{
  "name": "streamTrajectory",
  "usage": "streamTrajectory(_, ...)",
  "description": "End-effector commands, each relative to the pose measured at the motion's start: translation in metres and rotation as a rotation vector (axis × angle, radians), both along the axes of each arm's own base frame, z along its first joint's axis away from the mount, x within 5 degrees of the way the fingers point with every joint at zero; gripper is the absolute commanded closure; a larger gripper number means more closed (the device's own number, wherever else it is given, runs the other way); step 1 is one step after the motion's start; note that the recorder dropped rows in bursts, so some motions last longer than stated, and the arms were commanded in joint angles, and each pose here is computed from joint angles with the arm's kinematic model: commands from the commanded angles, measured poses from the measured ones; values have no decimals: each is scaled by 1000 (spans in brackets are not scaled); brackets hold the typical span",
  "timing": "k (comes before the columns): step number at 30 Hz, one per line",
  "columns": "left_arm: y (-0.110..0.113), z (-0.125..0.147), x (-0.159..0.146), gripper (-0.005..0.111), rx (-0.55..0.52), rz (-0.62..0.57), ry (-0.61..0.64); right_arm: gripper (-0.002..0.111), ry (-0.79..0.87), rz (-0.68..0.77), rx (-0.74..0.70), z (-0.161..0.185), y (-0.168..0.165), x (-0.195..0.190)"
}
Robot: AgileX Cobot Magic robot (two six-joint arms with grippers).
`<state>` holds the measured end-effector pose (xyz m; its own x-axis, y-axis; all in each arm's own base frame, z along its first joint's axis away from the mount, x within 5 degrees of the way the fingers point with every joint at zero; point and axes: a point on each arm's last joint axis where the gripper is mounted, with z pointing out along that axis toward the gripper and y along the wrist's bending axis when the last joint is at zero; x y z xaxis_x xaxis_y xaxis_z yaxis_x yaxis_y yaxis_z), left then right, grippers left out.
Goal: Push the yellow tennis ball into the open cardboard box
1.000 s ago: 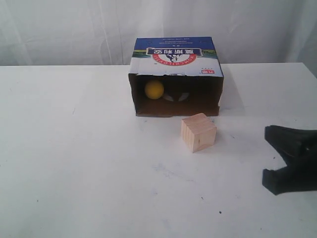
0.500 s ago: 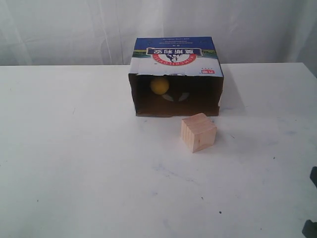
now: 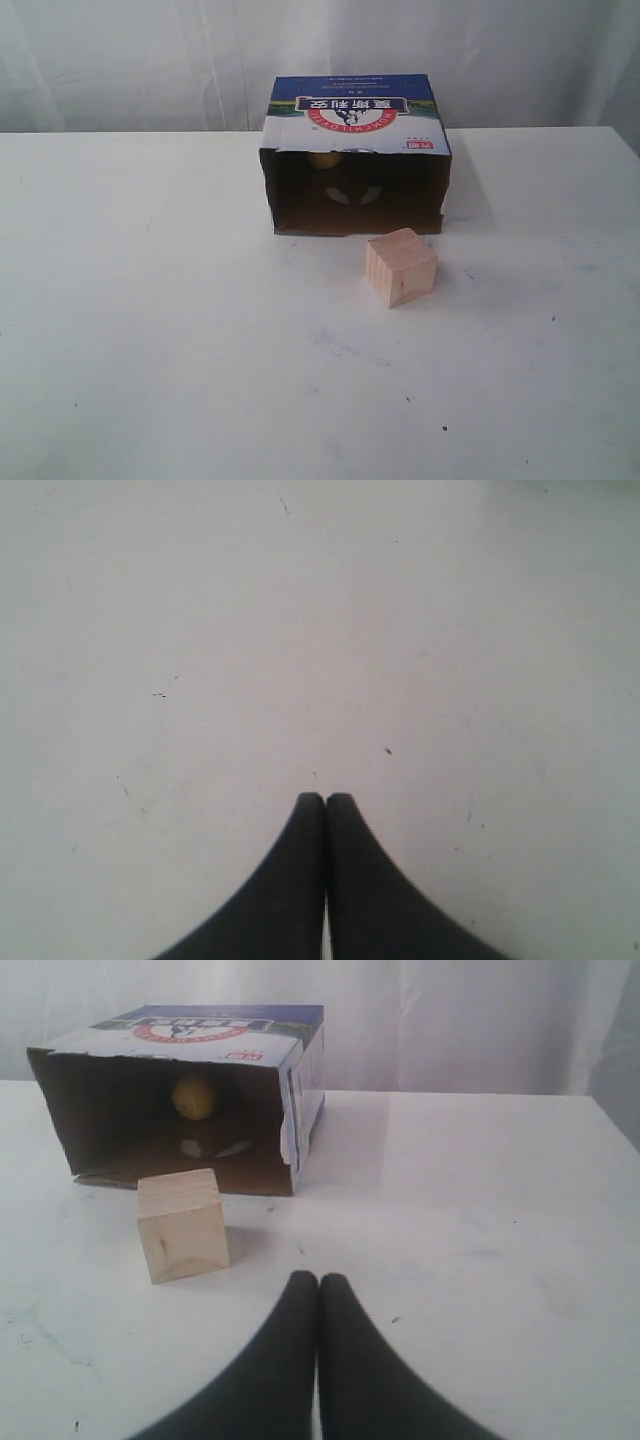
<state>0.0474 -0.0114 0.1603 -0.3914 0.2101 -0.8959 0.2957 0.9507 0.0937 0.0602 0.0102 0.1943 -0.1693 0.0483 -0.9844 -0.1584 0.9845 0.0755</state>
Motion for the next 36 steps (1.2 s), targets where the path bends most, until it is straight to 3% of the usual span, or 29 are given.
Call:
streamTrajectory(1,0,-2,-1,107,8,-5,14,108,-23,-12,-1,0,-1,-2)
streamTrajectory(36,0,-2,-1,107,8,-5,14,108,-35,0,-81,0,-1,-2)
